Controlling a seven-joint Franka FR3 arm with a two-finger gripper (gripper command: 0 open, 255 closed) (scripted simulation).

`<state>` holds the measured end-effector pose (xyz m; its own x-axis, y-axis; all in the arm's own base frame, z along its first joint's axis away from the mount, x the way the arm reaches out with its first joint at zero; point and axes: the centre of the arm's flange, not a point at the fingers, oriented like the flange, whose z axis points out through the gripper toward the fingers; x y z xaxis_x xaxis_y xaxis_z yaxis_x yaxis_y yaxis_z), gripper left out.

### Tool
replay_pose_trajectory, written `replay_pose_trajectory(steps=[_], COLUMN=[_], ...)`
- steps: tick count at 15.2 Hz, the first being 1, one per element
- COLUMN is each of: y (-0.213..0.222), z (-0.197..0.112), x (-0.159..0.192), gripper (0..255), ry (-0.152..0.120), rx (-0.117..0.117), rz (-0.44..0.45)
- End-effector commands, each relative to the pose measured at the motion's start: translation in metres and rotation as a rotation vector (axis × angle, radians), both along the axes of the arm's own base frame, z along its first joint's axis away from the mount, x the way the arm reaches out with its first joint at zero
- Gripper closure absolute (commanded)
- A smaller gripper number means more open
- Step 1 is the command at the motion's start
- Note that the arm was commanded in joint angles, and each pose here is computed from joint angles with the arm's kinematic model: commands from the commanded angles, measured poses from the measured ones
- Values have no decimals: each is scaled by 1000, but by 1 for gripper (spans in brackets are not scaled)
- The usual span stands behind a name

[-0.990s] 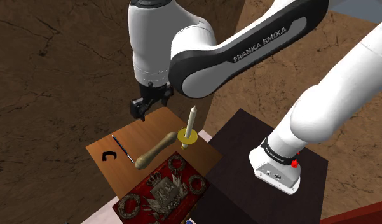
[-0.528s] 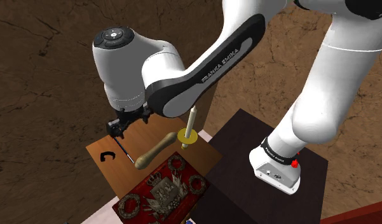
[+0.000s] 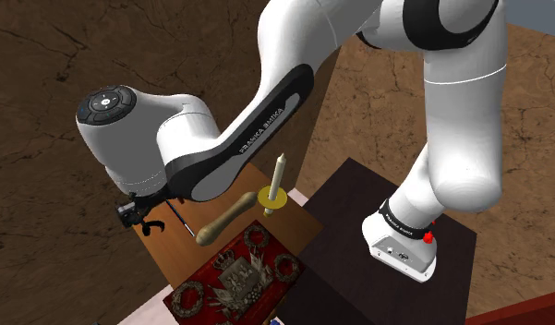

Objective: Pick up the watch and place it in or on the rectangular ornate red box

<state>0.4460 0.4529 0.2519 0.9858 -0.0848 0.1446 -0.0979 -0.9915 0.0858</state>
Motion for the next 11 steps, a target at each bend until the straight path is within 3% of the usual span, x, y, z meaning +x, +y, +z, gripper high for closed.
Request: replay_pose_trajectory(steps=[1,11], y=[19,15], z=[-21,-60], x=[6,12], gripper=[0,0], ry=[-2,-2], rx=[1,1], rz=[-7,-7])
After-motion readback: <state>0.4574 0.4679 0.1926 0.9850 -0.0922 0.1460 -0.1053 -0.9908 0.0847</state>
